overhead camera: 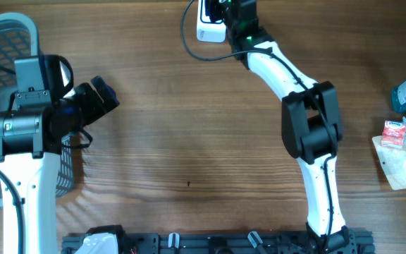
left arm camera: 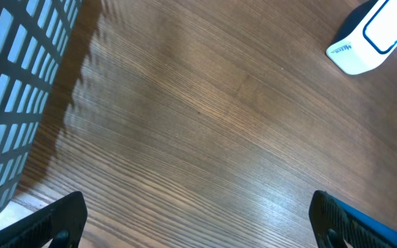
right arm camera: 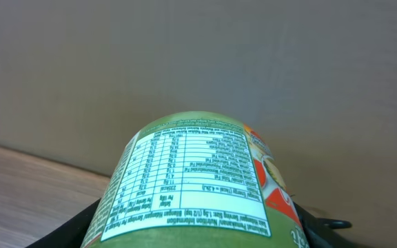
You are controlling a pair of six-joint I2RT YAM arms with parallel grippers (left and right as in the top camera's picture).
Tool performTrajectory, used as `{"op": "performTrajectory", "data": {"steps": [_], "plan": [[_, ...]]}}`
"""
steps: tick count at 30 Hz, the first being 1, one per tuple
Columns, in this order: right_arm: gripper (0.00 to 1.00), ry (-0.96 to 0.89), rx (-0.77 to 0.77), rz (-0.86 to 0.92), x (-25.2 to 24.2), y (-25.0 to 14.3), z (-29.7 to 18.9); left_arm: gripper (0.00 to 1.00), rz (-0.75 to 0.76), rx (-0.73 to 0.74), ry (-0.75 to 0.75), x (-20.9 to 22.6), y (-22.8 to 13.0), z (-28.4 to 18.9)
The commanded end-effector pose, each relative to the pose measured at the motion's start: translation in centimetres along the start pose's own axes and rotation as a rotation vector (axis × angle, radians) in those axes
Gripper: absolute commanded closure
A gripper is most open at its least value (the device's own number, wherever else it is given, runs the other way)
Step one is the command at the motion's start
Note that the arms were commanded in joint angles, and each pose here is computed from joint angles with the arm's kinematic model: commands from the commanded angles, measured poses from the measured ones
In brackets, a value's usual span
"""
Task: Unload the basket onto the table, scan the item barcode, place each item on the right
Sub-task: 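Raise the jar label up to the scanner face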
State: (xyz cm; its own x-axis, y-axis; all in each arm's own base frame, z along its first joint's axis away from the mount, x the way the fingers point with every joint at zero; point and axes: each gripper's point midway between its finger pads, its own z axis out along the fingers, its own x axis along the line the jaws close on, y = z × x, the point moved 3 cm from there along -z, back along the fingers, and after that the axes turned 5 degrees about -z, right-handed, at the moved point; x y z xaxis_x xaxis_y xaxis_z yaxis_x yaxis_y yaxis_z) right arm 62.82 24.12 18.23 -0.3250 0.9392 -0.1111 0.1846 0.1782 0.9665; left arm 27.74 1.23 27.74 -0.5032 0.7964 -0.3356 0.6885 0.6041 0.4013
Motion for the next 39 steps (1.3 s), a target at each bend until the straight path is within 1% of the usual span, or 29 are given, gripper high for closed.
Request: {"op": "performTrajectory", "data": {"steps": [1, 3, 8, 16, 20, 27, 31, 35, 39], "plan": [[0.36, -0.062, -0.020, -0.152, 1.1, -0.6, 0.7, 0.00, -0.014, -0.031, 0.004, 0.2, 0.5, -0.7], [0.35, -0.057, -0.015, -0.181, 1.5, -1.0, 0.8, 0.00, -0.014, -0.031, 0.004, 0.2, 0.5, -0.7], [0.36, -0.058, -0.005, -0.181, 1.6, -2.5, 1.4, 0.00, -0.014, -0.031, 0.004, 0.2, 0.5, -0.7], [0.36, -0.110, 0.015, -0.220, 1.0, -5.5, 2.5, 0.00, -0.014, -0.031, 0.004, 0.2, 0.5, -0.7], [0.36, -0.130, 0.013, -0.241, 0.8, -5.5, 2.5, 0.00, -0.014, -0.031, 0.004, 0.2, 0.5, -0.7], [0.36, -0.145, 0.001, -0.252, 0.6, -5.2, 2.5, 0.00, -0.014, -0.031, 0.004, 0.2, 0.5, -0.7], [0.36, -0.205, 0.007, -0.250, 0.0, -4.9, 2.3, 0.00, -0.014, -0.031, 0.004, 0.2, 0.5, -0.7], [0.32, -0.246, 0.008, -0.249, 0.1, -3.5, 1.6, 0.00, -0.014, -0.031, 0.004, 0.2, 0.5, -0.7], [0.32, -0.228, 0.004, -0.253, 0.9, -0.2, 0.0, 0.00, -0.014, -0.031, 0.004, 0.2, 0.5, -0.7]]}}
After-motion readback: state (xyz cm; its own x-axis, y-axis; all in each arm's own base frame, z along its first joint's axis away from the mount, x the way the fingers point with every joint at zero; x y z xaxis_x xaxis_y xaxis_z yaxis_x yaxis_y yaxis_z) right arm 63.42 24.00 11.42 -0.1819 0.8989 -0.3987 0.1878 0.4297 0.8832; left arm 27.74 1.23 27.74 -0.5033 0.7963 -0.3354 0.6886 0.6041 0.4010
